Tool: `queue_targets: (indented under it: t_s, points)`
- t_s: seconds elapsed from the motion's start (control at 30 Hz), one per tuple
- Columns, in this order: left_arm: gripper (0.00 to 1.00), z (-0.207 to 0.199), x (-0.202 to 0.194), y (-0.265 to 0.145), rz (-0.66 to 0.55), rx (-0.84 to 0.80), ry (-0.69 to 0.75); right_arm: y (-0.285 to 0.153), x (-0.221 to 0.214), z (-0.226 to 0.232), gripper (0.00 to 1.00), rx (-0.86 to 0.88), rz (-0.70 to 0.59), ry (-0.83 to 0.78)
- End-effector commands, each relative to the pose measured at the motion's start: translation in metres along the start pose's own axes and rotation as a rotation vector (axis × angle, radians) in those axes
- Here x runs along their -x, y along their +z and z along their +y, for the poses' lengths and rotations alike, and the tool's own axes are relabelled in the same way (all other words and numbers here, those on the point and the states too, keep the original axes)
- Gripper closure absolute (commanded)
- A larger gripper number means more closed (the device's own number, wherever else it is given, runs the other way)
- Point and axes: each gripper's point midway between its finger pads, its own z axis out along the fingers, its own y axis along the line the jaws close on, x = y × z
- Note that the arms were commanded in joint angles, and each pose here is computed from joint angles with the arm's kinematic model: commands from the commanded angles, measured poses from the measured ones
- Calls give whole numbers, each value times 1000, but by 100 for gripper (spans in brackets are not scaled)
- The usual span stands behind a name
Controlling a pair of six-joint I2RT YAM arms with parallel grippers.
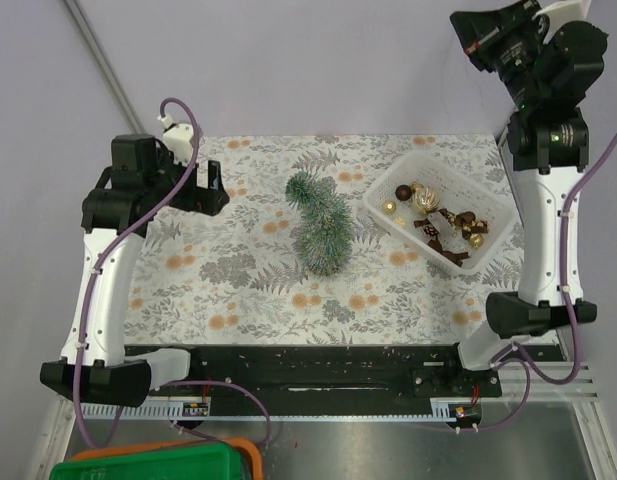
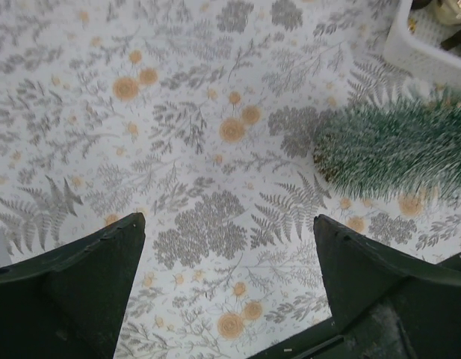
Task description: Decorate the small christmas tree
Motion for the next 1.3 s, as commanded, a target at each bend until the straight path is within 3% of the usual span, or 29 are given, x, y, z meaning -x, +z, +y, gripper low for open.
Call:
queue_targets:
  t_s: [0.0, 0.2, 0.47, 0.6, 0.83, 1.0, 1.27]
  points:
    - [1, -18, 74, -12, -196, -67, 72, 13, 8, 46, 100, 100, -4, -51]
    - [1, -35, 126, -6, -372, -109, 129, 35, 12, 88, 100, 232, -77, -14]
    - [1, -60, 129, 30, -420, -200, 190, 46, -7, 123, 100, 415, -78, -11]
    - [1, -74, 151, 39, -503, -232, 223, 49, -6, 140, 100, 501, -117, -13]
    - [1, -114, 202, 37, -659, -474, 194, 46, -5, 157, 100, 632, -130, 57]
    - [1, -141, 207, 36, -684, -668, 177, 45, -13, 166, 100, 710, -98, 128]
    - [1, -166, 202, 44, -659, -778, 214, 46, -23, 176, 100, 772, -90, 191]
